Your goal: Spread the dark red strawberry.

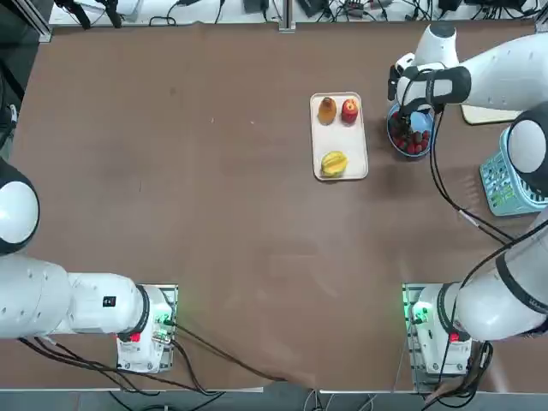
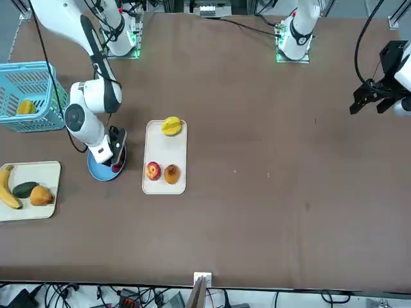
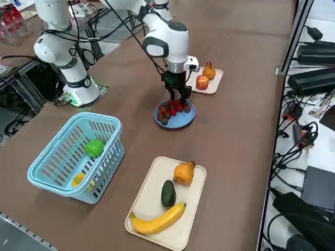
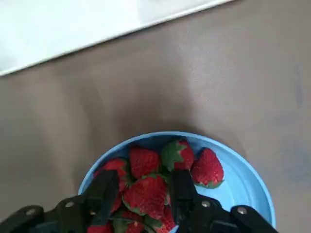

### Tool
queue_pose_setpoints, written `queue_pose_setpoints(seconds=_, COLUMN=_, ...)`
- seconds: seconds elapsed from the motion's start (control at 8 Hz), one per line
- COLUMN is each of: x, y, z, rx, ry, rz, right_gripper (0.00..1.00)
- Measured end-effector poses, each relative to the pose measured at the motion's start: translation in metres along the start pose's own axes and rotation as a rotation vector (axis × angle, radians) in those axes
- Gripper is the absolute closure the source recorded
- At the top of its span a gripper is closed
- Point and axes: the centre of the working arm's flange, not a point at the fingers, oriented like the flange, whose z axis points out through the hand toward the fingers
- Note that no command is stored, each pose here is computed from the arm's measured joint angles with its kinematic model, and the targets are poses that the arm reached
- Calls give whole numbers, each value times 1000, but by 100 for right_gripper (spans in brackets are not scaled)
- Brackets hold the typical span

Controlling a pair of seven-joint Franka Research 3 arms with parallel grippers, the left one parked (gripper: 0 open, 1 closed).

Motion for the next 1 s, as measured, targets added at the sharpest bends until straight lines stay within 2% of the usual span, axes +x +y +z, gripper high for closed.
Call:
queue_pose_setpoints(seconds=0.38, x=-1, y=1, z=0, rx=0, ry=-1, rz=2, right_gripper=38)
queue_pose_setpoints(seconds=0.5, x=-2, y=1, z=1, rx=0, ry=-1, rz=3, right_gripper=44)
queue_pose_setpoints(seconds=0.62, x=-2, y=3, z=-1, rx=-9, ry=2, rz=5, right_gripper=63)
queue_pose_setpoints(seconds=1.0, x=0, y=10, z=-18, rx=-25, ry=10, rz=20, right_gripper=63)
